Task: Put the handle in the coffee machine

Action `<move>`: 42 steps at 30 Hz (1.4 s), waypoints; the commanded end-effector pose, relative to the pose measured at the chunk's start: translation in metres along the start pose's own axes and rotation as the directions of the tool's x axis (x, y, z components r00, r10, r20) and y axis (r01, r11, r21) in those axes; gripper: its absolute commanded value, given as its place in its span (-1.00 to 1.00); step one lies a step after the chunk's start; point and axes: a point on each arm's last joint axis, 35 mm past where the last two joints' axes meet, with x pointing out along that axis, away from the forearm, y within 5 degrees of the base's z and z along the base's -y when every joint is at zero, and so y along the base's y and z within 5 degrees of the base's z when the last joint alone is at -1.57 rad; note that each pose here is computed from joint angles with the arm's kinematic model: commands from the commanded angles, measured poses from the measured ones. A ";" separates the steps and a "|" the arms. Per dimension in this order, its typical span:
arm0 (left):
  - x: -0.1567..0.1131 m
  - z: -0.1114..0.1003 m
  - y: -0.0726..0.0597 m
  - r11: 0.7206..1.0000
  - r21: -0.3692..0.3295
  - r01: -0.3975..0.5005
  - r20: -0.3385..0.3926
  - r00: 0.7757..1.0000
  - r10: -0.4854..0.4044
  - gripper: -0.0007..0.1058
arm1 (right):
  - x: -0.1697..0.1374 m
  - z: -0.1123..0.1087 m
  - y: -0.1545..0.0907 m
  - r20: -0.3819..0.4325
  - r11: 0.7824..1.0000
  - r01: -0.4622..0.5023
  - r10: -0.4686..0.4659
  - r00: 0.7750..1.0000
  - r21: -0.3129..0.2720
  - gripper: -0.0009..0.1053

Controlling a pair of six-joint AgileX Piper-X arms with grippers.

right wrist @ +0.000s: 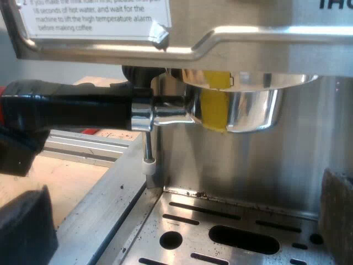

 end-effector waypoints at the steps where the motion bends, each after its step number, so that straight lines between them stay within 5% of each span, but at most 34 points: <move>1: -0.006 0.016 -0.012 0.978 0.096 0.185 0.270 0.941 -0.205 -0.98 | 0.001 0.003 -0.001 0.009 1.000 0.006 -0.006 1.000 0.007 0.97; 22: 0.010 0.032 -0.011 0.951 0.259 0.167 0.263 0.936 -0.236 -0.98 | 0.001 0.003 -0.001 0.009 1.000 0.006 -0.006 1.000 0.007 0.97; 34: 0.002 0.030 -0.006 0.974 0.144 0.172 0.277 0.938 -0.207 -0.98 | 0.001 0.003 -0.001 0.009 1.000 0.006 -0.006 1.000 0.007 0.97; 42: 0.000 0.023 -0.011 0.975 0.127 0.183 0.265 0.941 -0.212 -0.98 | 0.001 0.003 -0.001 0.009 1.000 0.006 -0.006 1.000 0.007 0.97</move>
